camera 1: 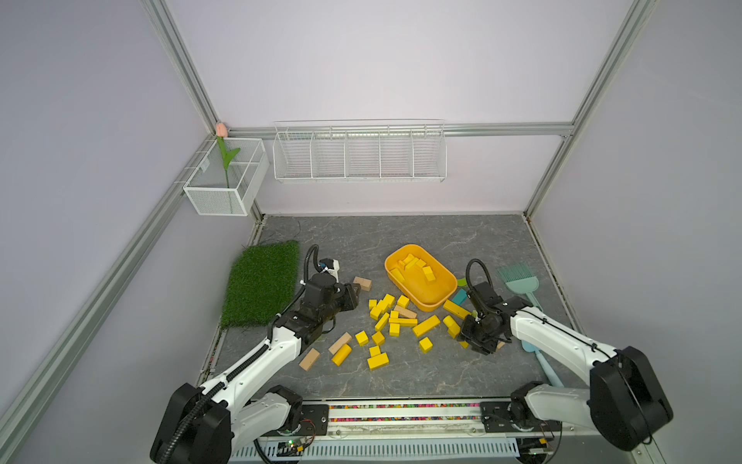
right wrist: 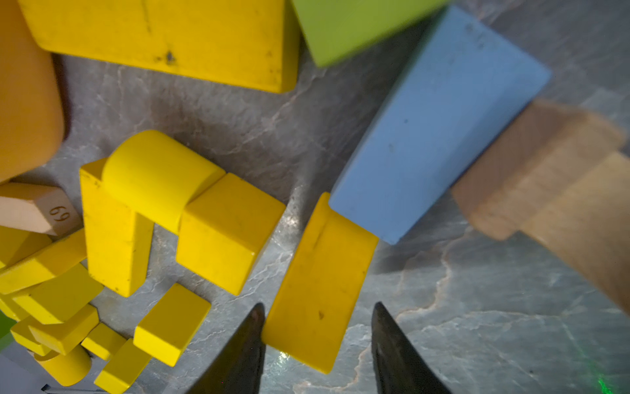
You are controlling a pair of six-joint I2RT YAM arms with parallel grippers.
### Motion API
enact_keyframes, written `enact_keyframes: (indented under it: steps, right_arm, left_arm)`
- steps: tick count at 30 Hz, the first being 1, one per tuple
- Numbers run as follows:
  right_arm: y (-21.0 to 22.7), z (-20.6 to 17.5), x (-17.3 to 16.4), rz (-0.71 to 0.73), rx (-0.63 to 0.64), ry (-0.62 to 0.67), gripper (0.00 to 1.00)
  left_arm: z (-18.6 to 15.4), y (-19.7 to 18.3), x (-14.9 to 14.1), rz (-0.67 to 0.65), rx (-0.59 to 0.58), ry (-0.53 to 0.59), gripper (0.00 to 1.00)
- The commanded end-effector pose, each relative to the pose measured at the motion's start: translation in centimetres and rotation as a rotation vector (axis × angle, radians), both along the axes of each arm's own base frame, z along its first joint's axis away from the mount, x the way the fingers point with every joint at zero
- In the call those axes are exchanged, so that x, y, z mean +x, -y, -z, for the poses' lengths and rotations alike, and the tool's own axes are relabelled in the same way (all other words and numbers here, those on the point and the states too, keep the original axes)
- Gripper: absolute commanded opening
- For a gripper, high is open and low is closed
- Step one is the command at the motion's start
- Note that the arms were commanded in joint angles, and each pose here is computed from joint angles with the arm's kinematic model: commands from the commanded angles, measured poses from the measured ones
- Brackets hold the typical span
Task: Pick out the yellow building blocks
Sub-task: Pick up the building block from the center of the board.
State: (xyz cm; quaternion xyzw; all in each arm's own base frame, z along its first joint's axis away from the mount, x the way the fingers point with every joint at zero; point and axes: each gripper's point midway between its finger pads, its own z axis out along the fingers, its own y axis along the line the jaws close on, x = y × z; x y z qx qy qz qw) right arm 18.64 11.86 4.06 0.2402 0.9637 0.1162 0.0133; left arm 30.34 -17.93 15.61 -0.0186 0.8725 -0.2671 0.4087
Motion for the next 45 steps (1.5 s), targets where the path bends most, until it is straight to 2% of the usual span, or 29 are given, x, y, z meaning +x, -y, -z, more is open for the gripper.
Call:
enact_keyframes:
  steps: [1,23,29,34,40,45]
  right_arm:
    - [1.0,0.1,-0.8,0.014,-0.034,-0.010,0.49]
    - [1.8,1.8,-1.3,-0.011,-0.088,-0.059,0.44]
    - [1.7,1.6,-1.0,-0.033,-0.087,-0.048,0.37]
    - [1.5,0.3,-0.1,-0.084,-0.093,-0.022,0.17]
    - [1.6,-2.9,2.0,-0.134,-0.126,0.065,0.13]
    - [-0.5,-7.5,5.6,-0.187,-0.066,0.215,0.15]
  left_arm:
    - [-0.2,-0.3,0.0,-0.012,-0.014,0.006,0.48]
    - [-0.2,-0.2,0.0,-0.013,-0.016,0.004,0.48]
    - [-0.1,-0.2,0.0,-0.012,-0.016,0.003,0.48]
    - [-0.1,-0.2,0.0,-0.011,-0.016,0.003,0.48]
    - [-0.2,-0.2,0.0,-0.009,-0.018,0.005,0.48]
    - [-0.2,-0.2,0.1,-0.009,-0.018,0.005,0.48]
